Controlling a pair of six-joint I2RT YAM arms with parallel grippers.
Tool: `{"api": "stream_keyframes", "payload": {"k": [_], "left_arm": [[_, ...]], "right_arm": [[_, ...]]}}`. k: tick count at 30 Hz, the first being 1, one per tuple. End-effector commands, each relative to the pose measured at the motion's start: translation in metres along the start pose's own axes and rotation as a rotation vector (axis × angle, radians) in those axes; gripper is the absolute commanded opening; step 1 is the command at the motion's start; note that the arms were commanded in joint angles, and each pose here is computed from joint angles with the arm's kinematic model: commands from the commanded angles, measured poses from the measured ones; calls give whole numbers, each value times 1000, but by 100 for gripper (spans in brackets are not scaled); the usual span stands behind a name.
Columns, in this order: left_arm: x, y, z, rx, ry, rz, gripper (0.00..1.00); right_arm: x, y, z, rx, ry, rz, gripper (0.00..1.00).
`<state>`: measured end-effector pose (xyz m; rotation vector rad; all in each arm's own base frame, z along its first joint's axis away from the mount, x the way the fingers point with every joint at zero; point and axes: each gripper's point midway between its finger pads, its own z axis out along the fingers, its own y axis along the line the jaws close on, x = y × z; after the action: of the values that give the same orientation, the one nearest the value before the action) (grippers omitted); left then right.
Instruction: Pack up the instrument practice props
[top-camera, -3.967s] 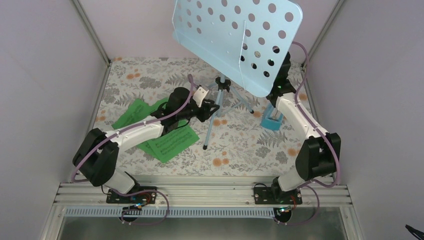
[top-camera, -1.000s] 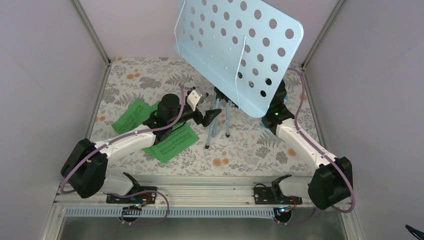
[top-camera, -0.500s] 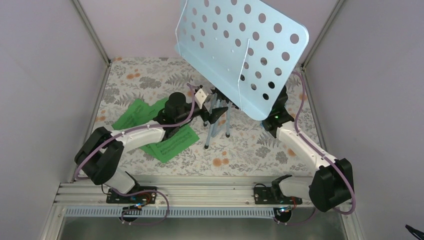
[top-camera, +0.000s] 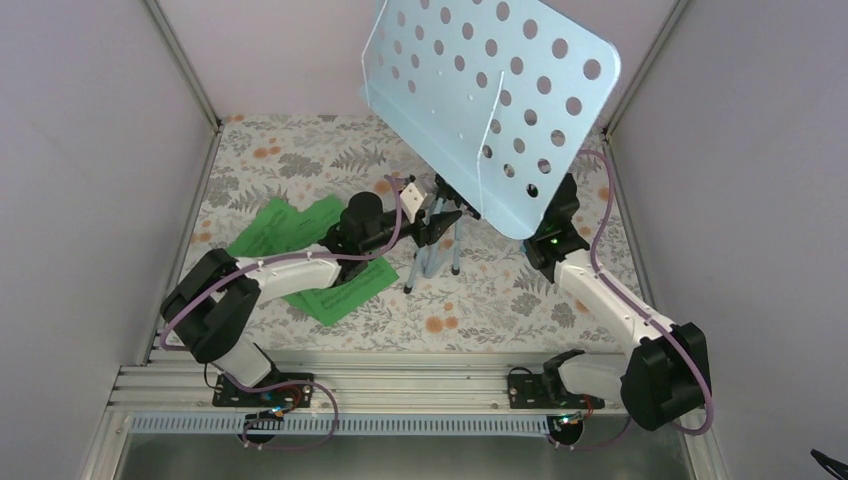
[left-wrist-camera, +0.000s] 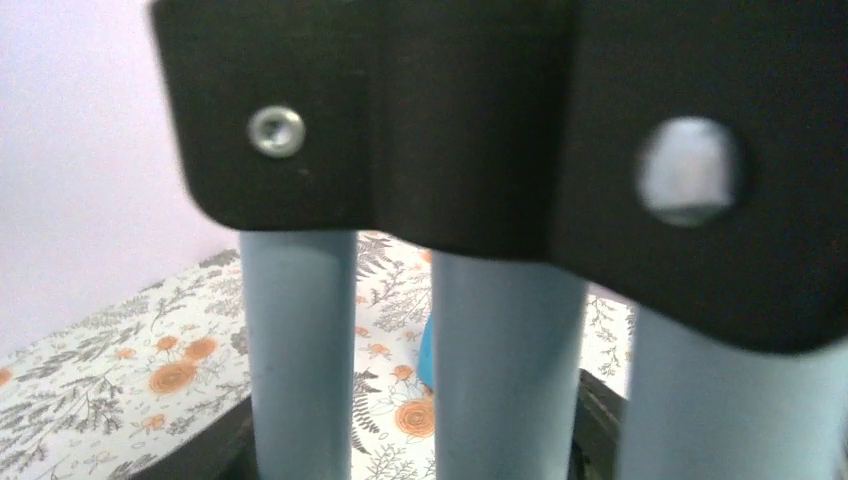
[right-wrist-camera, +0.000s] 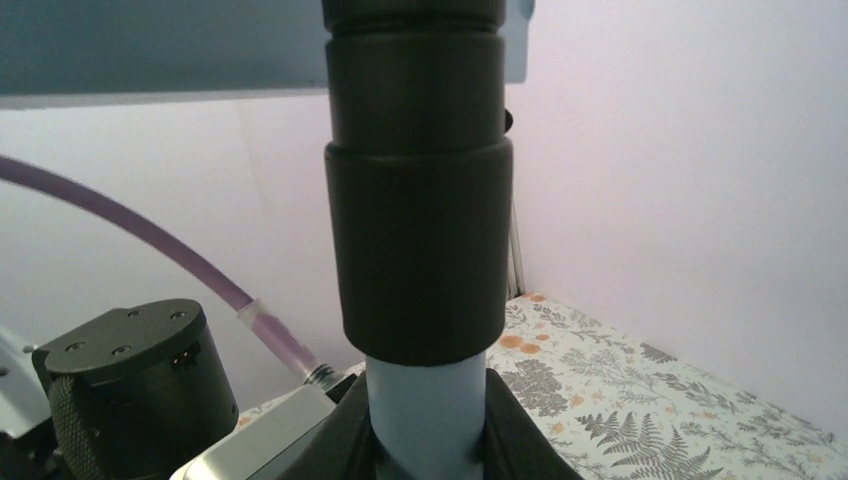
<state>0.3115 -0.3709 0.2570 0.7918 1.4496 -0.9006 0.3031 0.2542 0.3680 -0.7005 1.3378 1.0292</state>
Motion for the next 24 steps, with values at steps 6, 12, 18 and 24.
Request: {"api": "stream_keyframes", "payload": {"k": [6, 12, 18, 24], "left_arm": [[-29, -1, -4, -15, -54, 19, 44], [-38, -8, -9, -8, -67, 9, 72], [-26, -12, -7, 12, -36, -5, 83], [-17, -21, -2, 39, -21, -26, 88]], "right_arm": [[-65, 26, -9, -32, -197, -55, 4], [-75, 29, -13, -25, -243, -53, 4], [-77, 31, -18, -13, -284, -27, 4], [-80, 28, -21, 16, -322, -11, 4]]}}
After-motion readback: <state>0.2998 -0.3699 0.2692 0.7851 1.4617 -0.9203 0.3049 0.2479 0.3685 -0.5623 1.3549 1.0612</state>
